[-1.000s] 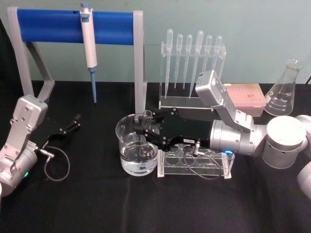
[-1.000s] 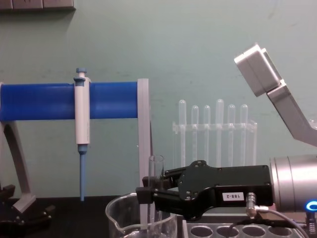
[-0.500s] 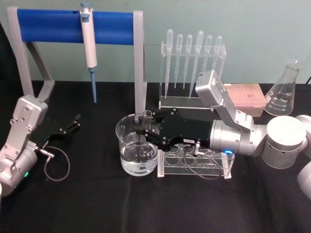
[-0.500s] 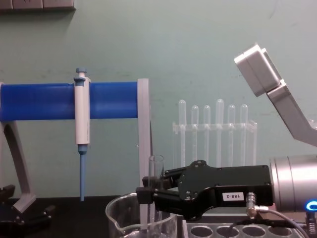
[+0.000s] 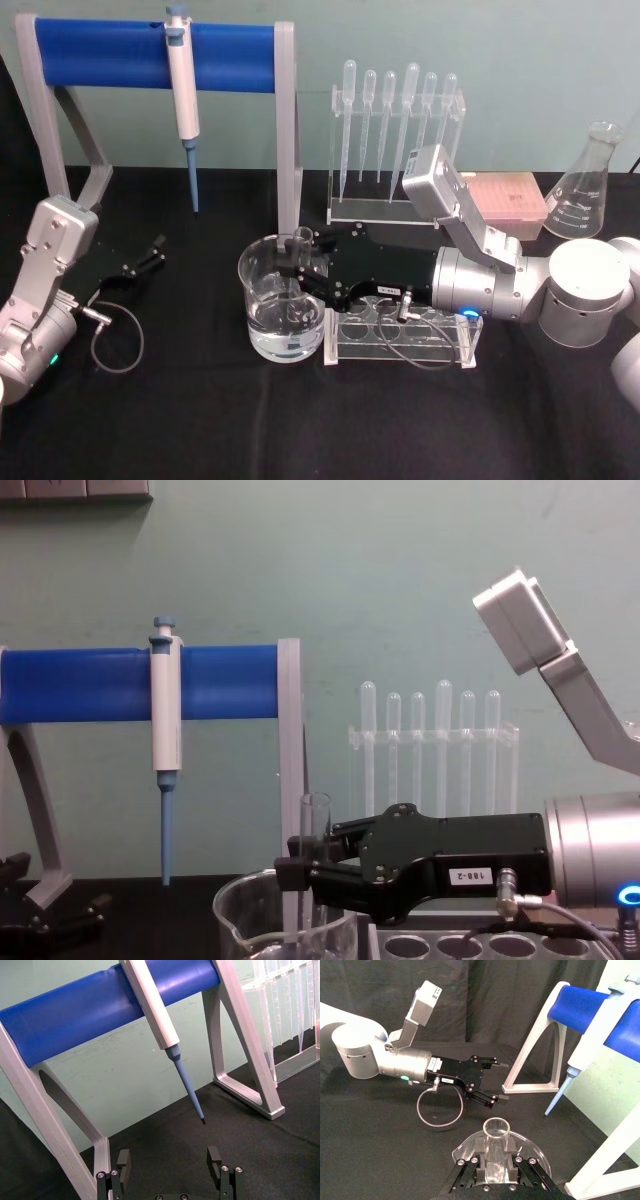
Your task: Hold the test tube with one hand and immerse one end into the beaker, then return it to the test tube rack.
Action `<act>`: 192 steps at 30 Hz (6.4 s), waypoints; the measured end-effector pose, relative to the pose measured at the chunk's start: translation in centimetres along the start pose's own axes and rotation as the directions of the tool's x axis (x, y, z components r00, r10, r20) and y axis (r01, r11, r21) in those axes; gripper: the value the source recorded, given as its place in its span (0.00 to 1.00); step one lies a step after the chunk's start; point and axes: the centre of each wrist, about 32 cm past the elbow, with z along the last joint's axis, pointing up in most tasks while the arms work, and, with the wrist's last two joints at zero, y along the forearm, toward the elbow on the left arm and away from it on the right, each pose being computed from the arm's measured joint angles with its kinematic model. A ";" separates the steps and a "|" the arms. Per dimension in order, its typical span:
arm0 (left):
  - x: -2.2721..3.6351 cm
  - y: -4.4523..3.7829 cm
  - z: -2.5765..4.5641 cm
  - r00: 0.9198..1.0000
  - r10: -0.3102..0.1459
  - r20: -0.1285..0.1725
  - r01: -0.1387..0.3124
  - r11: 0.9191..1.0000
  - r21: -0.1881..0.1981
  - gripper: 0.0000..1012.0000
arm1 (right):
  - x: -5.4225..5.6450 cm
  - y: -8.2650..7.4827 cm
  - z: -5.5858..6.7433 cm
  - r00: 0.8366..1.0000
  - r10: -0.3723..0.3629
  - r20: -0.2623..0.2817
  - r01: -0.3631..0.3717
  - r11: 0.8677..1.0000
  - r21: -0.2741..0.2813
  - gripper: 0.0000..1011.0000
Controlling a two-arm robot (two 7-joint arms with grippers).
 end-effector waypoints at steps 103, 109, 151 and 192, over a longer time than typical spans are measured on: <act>0.00 0.00 0.00 1.000 0.000 0.000 0.000 1.000 0.000 0.99 | 0.0 0.0 0.0 1.000 0.000 0.000 0.000 1.000 0.000 0.24; 0.00 0.00 0.00 1.000 0.000 0.000 0.000 1.000 0.000 0.99 | 0.0 0.0 0.0 1.000 0.000 0.000 0.000 1.000 0.000 0.24; 0.00 0.00 0.00 1.000 0.000 0.000 0.000 1.000 0.000 0.99 | 1.6 -8.9 8.3 0.995 -0.073 0.071 0.063 0.989 0.135 0.24; 0.00 0.00 0.00 1.000 0.000 0.000 0.000 1.000 0.000 0.99 | -1.2 -12.6 2.4 0.996 -0.069 0.062 0.065 0.995 0.074 0.24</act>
